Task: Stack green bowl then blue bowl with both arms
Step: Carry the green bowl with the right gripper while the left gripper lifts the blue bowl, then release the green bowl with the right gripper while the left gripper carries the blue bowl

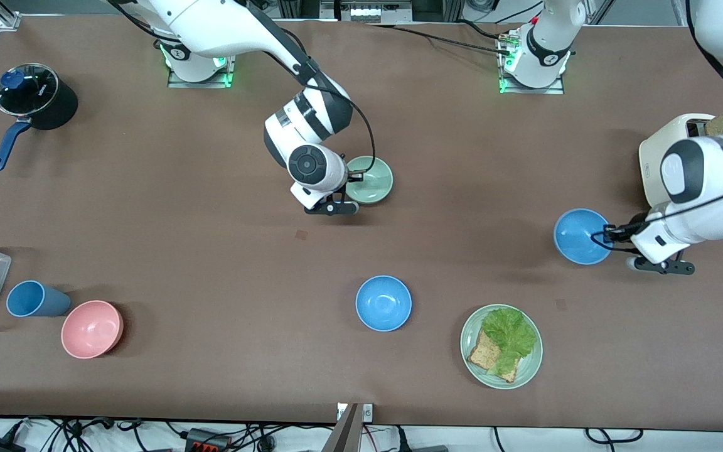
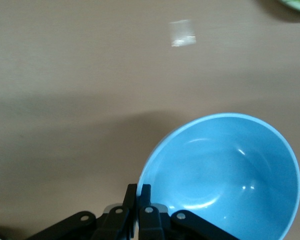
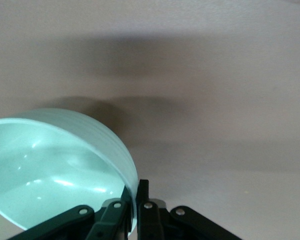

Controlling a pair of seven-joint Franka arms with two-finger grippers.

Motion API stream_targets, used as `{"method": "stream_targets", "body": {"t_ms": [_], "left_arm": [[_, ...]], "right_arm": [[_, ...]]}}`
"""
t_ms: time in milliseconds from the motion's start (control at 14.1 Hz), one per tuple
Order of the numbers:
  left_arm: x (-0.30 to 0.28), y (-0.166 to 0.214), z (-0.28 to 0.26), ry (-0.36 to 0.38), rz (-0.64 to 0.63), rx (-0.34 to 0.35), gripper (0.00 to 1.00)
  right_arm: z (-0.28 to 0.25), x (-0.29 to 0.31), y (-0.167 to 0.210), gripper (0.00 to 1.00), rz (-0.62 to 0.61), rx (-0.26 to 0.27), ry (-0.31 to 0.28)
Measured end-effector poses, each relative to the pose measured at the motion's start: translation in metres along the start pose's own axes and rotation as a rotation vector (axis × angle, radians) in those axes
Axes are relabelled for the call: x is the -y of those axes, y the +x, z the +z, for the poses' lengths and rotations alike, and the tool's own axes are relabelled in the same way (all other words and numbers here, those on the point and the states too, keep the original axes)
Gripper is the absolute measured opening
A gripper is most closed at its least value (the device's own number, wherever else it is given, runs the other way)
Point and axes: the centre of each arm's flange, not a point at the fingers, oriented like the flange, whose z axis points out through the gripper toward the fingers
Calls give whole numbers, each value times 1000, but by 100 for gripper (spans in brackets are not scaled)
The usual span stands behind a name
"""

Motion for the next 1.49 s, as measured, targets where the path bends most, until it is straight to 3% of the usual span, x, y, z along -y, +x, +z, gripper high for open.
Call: {"method": "stream_targets", "body": {"t_ms": [213, 284, 497, 639, 923, 1207, 1491], "left_arm": [[-76, -10, -37, -4, -21, 28, 5], [-106, -16, -48, 0, -22, 35, 5], [-178, -34, -75, 18, -20, 27, 5], [-205, -42, -80, -8, -47, 28, 5], [-250, -53, -80, -34, -95, 41, 5], [-313, -70, -76, -76, -197, 46, 5], [-381, -80, -41, -129, -232, 36, 5]], "right_arm": [[10, 7, 2, 5, 13, -21, 27], [9, 8, 3, 12, 17, -28, 34], [-25, 17, 13, 41, 16, -76, 73], [-86, 11, 26, 61, 24, -112, 85], [-228, -61, 51, 100, 65, -264, 14], [-309, -149, 69, 100, 128, -365, 21], [-351, -231, 79, 100, 84, -353, -9]]}}
